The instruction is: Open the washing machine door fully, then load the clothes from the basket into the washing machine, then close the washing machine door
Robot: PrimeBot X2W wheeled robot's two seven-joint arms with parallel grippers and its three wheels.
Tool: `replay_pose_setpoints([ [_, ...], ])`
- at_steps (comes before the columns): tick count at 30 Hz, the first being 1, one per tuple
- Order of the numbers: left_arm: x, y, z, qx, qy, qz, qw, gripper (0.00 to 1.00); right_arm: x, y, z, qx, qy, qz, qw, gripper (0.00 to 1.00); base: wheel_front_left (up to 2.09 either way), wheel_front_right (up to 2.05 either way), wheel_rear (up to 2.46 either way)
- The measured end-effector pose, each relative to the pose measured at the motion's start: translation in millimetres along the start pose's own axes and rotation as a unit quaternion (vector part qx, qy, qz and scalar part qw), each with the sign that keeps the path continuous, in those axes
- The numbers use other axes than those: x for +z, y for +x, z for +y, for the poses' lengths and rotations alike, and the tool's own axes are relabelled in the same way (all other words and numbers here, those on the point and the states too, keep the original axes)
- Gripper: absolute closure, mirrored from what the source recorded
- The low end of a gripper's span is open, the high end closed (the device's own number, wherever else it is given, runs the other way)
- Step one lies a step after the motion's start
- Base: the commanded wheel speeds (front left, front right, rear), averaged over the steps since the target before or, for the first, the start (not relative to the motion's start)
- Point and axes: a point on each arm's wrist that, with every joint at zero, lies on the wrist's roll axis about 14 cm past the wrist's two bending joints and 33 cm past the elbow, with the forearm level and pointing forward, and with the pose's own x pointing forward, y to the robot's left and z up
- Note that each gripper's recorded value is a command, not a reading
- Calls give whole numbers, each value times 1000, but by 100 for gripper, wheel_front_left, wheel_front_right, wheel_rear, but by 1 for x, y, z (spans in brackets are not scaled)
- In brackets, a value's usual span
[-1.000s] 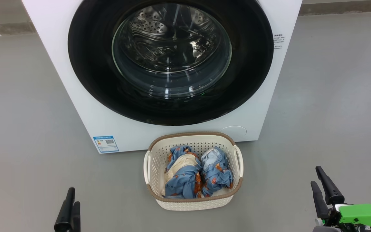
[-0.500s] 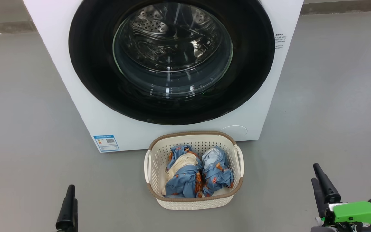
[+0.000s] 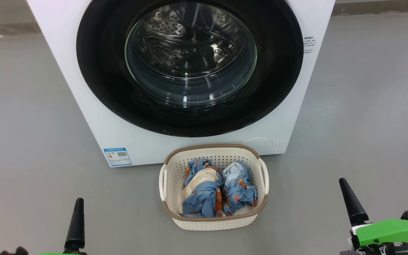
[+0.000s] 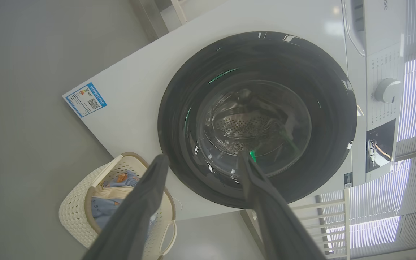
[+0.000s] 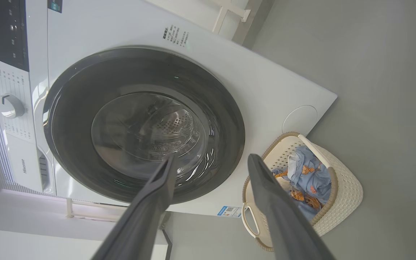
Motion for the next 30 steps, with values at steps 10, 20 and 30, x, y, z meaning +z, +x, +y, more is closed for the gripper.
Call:
replay_pose_setpoints([
  [10,-2,0,-6,-12,70,0,997,0,0,2,5,13,-78,1,997,0,0,0,0],
  [20,0,0,-11,-24,132,-6,991,0,3,5,13,27,-148,-9,989,0,0,0,0],
  [30,1,-1,-14,-32,200,-13,979,0,0,5,18,39,-207,-10,978,0,0,0,0],
])
